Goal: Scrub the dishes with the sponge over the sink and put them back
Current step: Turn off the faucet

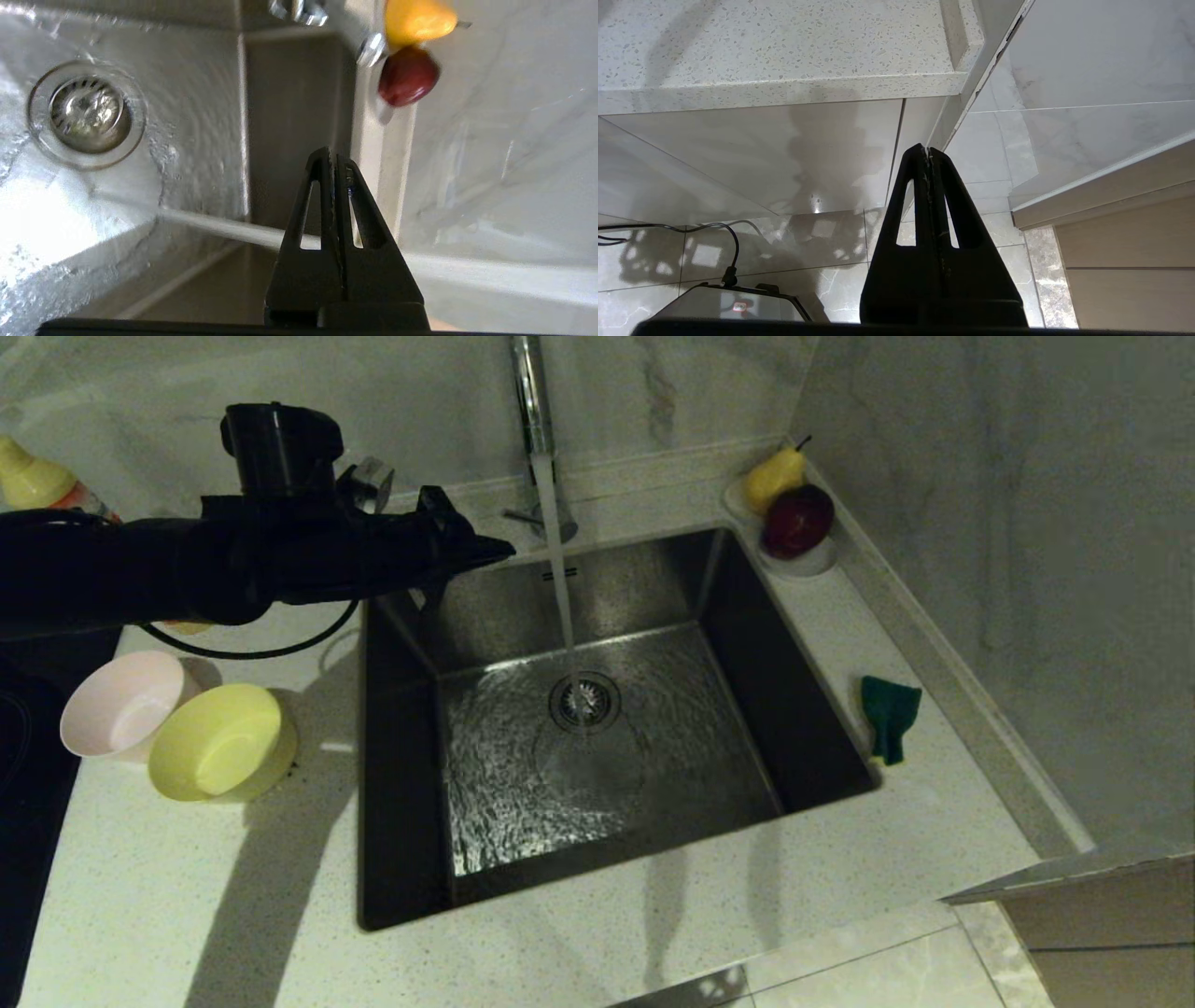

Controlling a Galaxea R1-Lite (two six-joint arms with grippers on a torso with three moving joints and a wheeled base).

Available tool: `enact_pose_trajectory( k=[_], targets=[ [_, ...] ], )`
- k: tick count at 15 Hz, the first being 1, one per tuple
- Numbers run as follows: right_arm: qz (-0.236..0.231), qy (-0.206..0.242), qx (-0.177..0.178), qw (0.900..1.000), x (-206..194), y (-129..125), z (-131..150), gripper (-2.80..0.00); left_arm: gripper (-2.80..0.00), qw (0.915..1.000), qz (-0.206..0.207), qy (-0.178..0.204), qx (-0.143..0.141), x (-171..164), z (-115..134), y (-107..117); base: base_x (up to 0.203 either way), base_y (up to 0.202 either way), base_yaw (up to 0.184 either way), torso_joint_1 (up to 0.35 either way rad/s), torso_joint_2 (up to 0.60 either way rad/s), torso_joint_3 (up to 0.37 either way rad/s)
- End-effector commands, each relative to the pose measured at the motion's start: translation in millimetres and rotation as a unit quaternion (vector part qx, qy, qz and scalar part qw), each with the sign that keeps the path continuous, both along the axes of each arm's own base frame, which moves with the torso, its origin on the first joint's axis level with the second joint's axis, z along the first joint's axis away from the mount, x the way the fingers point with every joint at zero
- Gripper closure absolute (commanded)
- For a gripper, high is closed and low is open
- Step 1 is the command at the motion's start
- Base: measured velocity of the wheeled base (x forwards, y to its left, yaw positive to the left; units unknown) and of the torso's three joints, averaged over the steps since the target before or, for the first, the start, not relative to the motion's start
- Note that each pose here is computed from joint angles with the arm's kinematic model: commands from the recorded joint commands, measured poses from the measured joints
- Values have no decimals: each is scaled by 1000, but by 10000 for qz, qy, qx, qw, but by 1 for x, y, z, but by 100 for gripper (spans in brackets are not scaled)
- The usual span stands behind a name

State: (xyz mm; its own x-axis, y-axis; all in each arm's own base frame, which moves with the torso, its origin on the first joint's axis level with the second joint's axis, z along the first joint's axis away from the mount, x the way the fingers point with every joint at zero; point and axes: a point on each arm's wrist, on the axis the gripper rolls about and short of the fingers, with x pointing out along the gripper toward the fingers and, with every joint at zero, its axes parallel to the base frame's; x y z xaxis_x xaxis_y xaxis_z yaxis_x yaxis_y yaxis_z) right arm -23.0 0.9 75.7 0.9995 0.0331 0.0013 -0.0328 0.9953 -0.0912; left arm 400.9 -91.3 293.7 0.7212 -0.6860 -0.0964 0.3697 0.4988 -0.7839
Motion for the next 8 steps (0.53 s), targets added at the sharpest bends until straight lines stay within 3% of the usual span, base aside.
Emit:
enact_pose_trajectory(
  k=[1,8],
  targets=[
    [3,-1,-4,10000,0,0,0,0,0,9999,1,-68,-156,5,2,-1,0,0,0,0,0,0],
    [3,-1,-4,10000,0,0,0,0,0,9985,151,-276,-437,19,3,-3,0,0,0,0,0,0]
  ],
)
